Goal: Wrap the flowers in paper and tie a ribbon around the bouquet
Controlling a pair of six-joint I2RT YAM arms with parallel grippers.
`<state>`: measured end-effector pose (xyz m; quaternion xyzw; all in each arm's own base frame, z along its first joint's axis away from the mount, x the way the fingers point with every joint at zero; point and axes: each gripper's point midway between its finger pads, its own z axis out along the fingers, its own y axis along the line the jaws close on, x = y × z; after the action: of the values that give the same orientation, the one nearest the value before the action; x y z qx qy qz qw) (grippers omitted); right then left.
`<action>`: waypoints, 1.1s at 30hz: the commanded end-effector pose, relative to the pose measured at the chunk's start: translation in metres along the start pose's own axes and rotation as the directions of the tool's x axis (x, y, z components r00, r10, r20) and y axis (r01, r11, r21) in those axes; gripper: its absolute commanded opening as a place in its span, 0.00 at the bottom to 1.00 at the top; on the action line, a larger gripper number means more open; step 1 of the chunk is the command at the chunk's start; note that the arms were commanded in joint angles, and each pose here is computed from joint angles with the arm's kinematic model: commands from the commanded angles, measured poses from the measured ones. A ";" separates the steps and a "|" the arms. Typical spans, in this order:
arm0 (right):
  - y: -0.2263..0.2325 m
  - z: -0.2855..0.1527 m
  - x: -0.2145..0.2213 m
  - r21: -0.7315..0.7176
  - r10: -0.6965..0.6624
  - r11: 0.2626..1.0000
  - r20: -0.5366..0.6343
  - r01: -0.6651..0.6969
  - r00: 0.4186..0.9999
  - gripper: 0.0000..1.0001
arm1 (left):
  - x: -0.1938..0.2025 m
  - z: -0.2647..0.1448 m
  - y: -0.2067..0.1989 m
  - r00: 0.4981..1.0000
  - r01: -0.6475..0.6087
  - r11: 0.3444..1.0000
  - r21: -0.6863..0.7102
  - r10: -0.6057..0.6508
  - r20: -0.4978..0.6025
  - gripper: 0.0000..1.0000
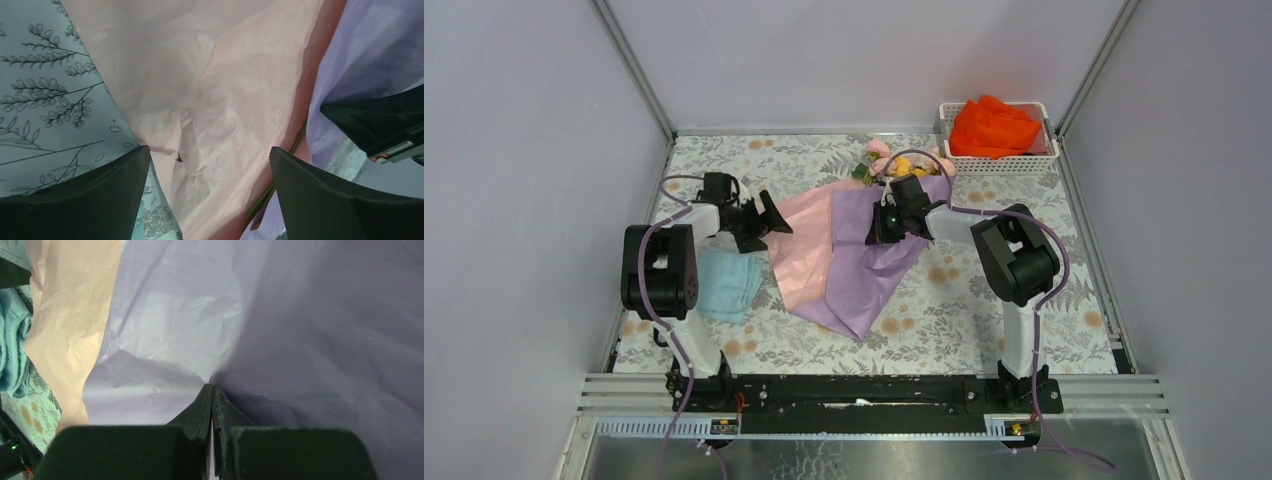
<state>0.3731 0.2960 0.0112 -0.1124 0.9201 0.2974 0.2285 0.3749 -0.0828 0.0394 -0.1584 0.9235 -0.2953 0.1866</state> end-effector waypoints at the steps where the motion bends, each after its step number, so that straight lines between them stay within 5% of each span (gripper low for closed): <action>1: -0.016 0.006 0.030 0.051 0.018 0.999 -0.085 -0.014 0.996 0.04 | 0.031 0.019 0.015 0.987 0.129 0.991 -0.021 -0.131 -0.096 0.97; 9: -0.017 -0.001 0.029 0.069 0.013 0.998 -0.084 -0.007 0.996 0.04 | 0.060 0.009 -0.010 0.962 0.182 0.982 0.048 -0.168 -0.217 0.96; 16: -0.019 -0.005 0.033 0.082 0.006 0.997 -0.100 0.003 0.995 0.04 | 0.082 -0.029 0.017 0.945 0.158 0.978 -0.135 -0.189 -0.266 0.96; 24: -0.018 -0.004 0.031 0.081 0.014 0.997 -0.091 -0.007 0.996 0.04 | 0.097 -0.004 0.001 0.937 0.191 0.982 0.001 -0.183 -0.298 0.93; 27: -0.017 -0.003 0.031 0.079 0.014 0.997 -0.100 -0.006 0.995 0.04 | 0.082 0.005 -0.005 0.962 0.156 0.986 0.062 -0.137 -0.237 0.83; 33: -0.008 -0.002 0.033 0.030 0.025 0.999 -0.105 -0.022 0.994 0.04 | 0.068 -0.006 -0.039 0.991 0.131 0.950 0.284 -0.116 -0.071 0.33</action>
<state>0.3719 0.2959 0.0106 -0.1149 0.9197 0.2983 0.2281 0.2969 -0.1289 0.0282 -0.1946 0.8946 -0.3958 0.0723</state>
